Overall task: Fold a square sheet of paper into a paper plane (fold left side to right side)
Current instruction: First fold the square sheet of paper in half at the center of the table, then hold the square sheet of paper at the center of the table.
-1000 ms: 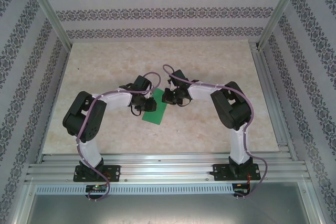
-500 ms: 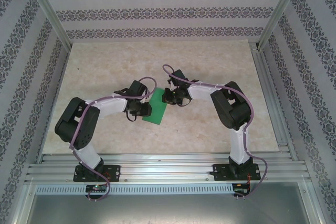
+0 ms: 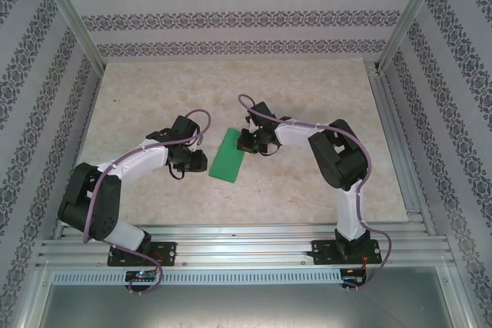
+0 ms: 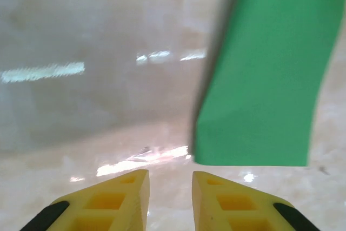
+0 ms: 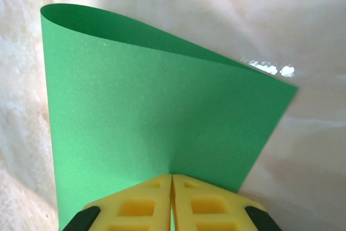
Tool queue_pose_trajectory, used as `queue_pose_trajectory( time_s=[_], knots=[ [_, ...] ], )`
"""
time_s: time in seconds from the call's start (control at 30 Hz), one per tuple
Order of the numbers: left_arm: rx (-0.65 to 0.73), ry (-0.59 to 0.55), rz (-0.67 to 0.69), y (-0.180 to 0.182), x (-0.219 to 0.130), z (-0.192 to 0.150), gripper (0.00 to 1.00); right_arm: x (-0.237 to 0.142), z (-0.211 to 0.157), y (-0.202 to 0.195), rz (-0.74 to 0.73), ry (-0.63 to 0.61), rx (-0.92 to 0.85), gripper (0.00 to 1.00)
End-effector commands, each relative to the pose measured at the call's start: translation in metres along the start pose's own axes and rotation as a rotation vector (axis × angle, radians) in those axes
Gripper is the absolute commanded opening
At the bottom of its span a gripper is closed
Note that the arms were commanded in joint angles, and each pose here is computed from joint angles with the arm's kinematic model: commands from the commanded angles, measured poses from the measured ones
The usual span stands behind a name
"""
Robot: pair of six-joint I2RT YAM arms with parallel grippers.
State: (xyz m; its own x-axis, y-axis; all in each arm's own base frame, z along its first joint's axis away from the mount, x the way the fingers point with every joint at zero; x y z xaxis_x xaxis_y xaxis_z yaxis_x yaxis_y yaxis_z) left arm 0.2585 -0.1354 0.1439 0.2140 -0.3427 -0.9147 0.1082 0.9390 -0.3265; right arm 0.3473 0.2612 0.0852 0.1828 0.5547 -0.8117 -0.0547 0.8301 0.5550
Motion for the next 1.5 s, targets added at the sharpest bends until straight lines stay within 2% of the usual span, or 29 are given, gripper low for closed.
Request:
queue_pose_trajectory(
  time_s=[0.0,0.1,0.3,0.53,0.73,1.07,1.47],
  knots=[
    [0.016,-0.046,-0.193,-0.023,-0.011,0.022,0.25,0.016,-0.014,-0.034,-0.170,0.058,0.037,0.09],
    [0.015,-0.028,-0.285,-0.034,0.000,0.031,0.19,0.016,-0.015,-0.033,-0.172,0.060,0.037,0.09],
    [0.011,0.030,-0.303,-0.041,0.036,0.034,0.18,0.016,-0.014,-0.033,-0.172,0.061,0.034,0.09],
    [-0.023,0.077,-0.230,-0.026,0.068,0.028,0.15,0.016,-0.014,-0.032,-0.174,0.062,0.030,0.09],
    [-0.033,0.118,-0.138,-0.010,0.078,0.009,0.14,0.011,-0.009,-0.023,-0.131,0.043,0.018,0.10],
    [-0.039,0.138,-0.109,-0.004,0.085,-0.003,0.14,-0.048,0.014,0.032,0.065,-0.104,-0.051,0.16],
    [-0.018,0.152,-0.074,-0.007,0.086,-0.006,0.14,0.002,0.010,0.054,0.178,-0.050,0.000,0.09]
  ],
)
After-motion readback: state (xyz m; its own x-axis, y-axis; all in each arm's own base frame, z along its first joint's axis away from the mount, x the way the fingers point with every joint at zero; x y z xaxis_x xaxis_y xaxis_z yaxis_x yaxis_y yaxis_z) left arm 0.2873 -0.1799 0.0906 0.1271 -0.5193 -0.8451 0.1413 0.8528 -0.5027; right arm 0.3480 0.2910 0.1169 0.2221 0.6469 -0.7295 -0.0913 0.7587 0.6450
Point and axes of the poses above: each hand's point on the last joint's axis, 136 mm out from that joint toward the fingers, its own x axis out along the fingers, its own y axis along the line the jaws close on, z = x × y, the point moved 9 cm from there along -x, back along the fingers, and after that the axes turned 1 degree about x, right-handed, at the moved point
